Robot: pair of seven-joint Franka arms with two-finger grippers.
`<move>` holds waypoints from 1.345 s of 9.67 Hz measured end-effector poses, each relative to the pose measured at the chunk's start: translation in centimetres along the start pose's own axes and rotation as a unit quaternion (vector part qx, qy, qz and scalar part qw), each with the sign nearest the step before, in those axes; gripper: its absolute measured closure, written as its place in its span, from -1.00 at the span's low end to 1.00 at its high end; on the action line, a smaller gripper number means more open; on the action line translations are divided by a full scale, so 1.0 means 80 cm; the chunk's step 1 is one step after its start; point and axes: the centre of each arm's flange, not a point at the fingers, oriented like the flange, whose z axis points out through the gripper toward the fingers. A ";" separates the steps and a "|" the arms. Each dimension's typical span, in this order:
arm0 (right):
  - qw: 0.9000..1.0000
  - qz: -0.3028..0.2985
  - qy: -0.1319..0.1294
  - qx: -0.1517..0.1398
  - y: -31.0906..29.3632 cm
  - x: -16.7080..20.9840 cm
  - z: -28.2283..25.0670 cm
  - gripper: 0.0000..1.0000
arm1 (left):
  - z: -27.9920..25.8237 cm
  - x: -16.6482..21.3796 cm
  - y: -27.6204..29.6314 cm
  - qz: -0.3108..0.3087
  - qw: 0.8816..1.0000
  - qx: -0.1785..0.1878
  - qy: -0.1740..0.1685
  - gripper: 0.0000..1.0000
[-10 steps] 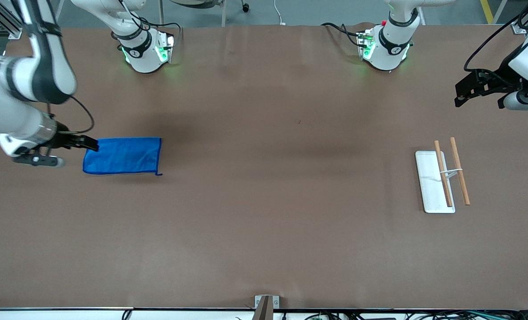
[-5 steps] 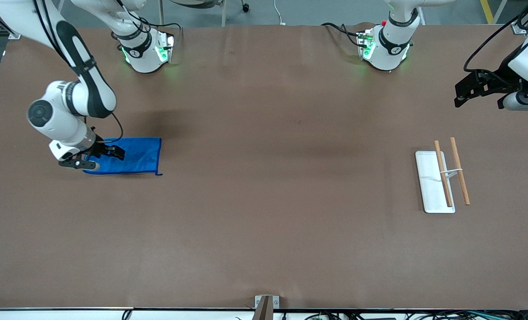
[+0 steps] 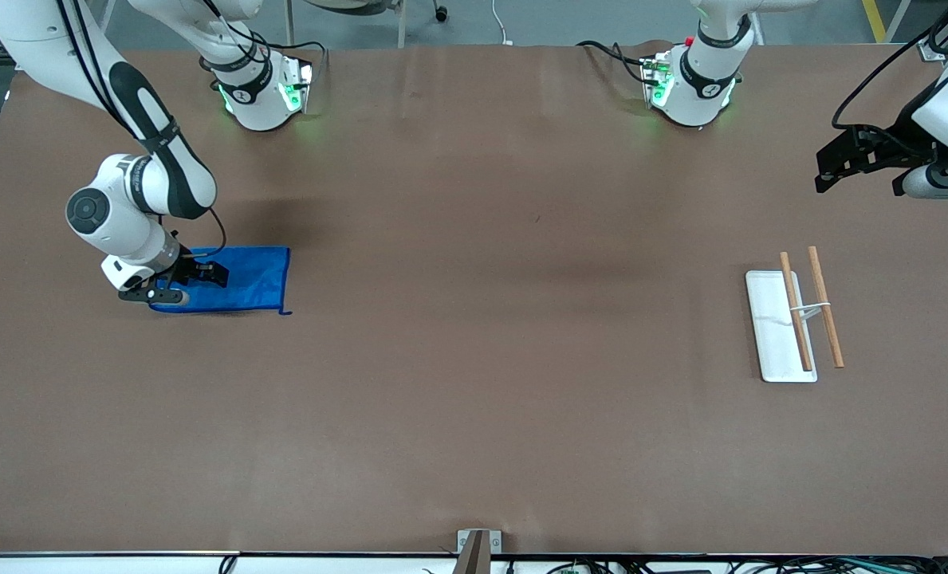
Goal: Right arm passes towel to left arm to hang
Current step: 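Reach the right gripper down to the blue towel's edge and grasp it, then lift the towel with the right gripper and carry it toward the table middle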
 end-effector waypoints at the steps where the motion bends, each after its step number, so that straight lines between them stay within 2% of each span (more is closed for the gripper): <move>1: 1.000 0.001 0.001 0.000 0.001 0.000 0.002 -0.56 | 0.001 0.001 0.000 0.000 1.000 -0.002 -0.001 -1.00; 2: 1.000 0.000 0.002 0.000 0.001 0.000 0.001 -0.46 | 0.002 0.001 0.001 0.000 1.000 -0.004 -0.001 -1.00; 4: 1.000 0.001 0.003 0.000 0.001 0.001 -0.003 0.11 | 0.002 0.001 0.001 0.000 1.000 -0.004 -0.002 -1.00; 5: 1.000 0.002 -0.009 0.001 0.001 0.001 -0.004 0.46 | 0.002 0.002 0.001 0.000 1.000 -0.004 -0.002 -1.00; 6: 0.999 0.002 -0.033 0.003 0.002 0.007 -0.012 0.75 | 0.003 0.002 0.000 0.000 1.000 -0.005 -0.002 -1.00; 7: 0.998 0.001 -0.066 0.006 0.003 0.020 -0.033 0.92 | 0.005 0.004 0.000 0.000 1.000 -0.006 -0.004 -1.00; 8: 0.996 0.000 -0.091 0.009 0.003 0.042 -0.069 0.92 | 0.008 0.005 0.001 0.000 1.000 -0.009 -0.006 -1.00; 9: 0.995 -0.001 -0.104 0.010 0.003 0.065 -0.112 0.92 | 0.010 0.006 0.001 0.000 1.000 -0.011 -0.007 -1.00; 11: 0.993 -0.014 -0.119 0.010 -0.011 0.099 -0.194 0.92 | 0.010 0.007 0.001 0.000 1.000 -0.012 -0.008 -1.00; 13: 0.992 -0.037 -0.119 0.007 -0.046 0.123 -0.260 0.92 | 0.009 0.007 0.002 0.000 1.000 -0.017 -0.007 -1.00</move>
